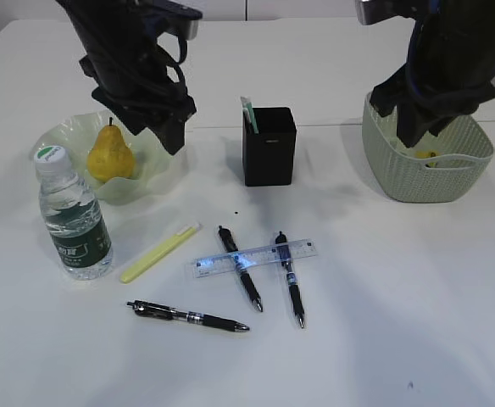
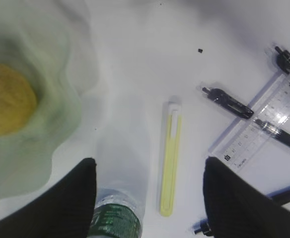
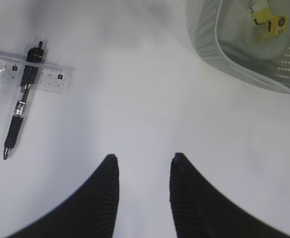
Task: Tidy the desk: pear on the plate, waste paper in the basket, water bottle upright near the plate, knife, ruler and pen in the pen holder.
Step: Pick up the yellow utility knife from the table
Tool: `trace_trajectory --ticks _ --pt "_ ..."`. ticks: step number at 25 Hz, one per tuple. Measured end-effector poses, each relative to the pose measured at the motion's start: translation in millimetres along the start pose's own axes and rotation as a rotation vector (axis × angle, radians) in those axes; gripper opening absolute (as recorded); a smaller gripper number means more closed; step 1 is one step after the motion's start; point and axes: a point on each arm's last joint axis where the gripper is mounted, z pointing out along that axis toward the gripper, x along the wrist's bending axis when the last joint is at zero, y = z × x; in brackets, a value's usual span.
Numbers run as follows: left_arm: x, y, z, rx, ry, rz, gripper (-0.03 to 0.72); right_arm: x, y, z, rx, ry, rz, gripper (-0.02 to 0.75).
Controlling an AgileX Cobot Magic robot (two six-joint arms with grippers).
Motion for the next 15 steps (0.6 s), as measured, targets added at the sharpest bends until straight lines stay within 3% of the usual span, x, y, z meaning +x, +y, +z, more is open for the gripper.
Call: trace_trajectory --ticks 15 --pt "-4.6 2 66 0.08 -0.06 0.017 0.468 -2 0 0 0.001 -0.018 -0.001 0.26"
